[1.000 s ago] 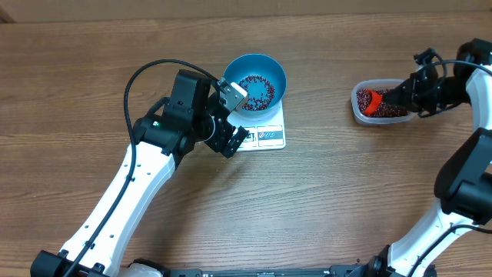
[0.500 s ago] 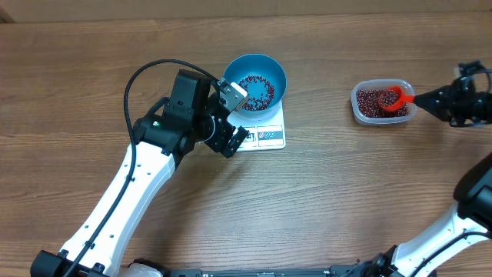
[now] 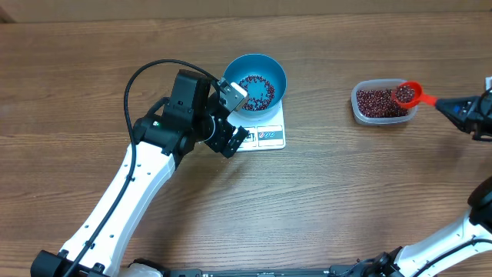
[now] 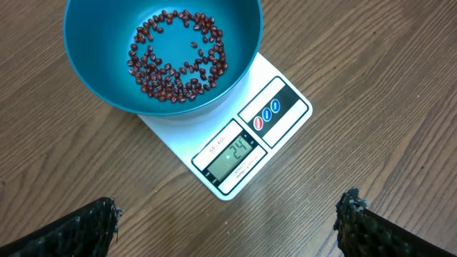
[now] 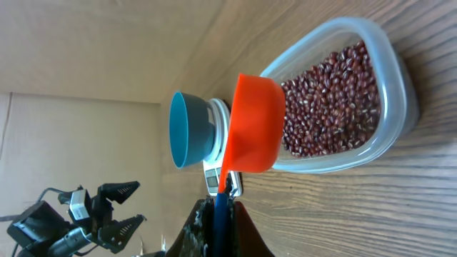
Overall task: Scoop item into bowl and weigh 150g on scale
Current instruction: 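Scoop red beans from the tub again with the right gripper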
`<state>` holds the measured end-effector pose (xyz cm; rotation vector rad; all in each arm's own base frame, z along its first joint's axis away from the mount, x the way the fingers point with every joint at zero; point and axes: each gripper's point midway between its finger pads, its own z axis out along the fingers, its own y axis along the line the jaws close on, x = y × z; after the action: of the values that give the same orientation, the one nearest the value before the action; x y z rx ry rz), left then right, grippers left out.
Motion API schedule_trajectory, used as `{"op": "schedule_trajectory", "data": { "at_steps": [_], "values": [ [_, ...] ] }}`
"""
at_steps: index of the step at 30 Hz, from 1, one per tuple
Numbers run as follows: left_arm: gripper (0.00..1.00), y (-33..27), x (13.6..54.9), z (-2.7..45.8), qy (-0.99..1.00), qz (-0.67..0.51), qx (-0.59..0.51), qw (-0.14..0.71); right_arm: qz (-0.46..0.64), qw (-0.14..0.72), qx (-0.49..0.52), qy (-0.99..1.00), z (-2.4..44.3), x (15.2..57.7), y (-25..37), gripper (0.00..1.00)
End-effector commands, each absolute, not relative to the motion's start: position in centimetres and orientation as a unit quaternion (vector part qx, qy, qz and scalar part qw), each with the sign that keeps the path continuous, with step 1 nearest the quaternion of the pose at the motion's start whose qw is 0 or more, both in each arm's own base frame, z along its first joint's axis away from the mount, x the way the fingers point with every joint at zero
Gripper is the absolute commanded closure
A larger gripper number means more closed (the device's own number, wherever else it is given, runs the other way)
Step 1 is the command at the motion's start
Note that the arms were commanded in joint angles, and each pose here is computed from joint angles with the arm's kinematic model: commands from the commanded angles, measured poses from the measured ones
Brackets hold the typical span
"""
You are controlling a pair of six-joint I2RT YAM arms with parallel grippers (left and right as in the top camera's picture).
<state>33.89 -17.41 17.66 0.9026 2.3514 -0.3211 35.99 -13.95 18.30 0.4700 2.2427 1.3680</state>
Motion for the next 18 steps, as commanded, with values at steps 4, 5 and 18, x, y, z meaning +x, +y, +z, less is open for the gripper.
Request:
{"op": "schedule_trajectory", "data": {
  "at_steps": [4,5,18],
  "values": [
    [0.00,-17.4,34.4,18.6,0.880,-0.117,0.339,0.310,0.510,0.259,0.162,0.804,18.8,36.3,-14.1,0.96],
    [0.01,-17.4,34.4,18.6,0.880,-0.117,0.339,0.310,0.512,0.261,0.162,0.802,18.9,36.4,-14.1,0.96],
    [0.00,-17.4,34.4,18.6,0.880,-0.117,0.339,0.310,0.536,0.255,0.158,0.789,19.8,37.0,-12.5,0.96]
  ]
}}
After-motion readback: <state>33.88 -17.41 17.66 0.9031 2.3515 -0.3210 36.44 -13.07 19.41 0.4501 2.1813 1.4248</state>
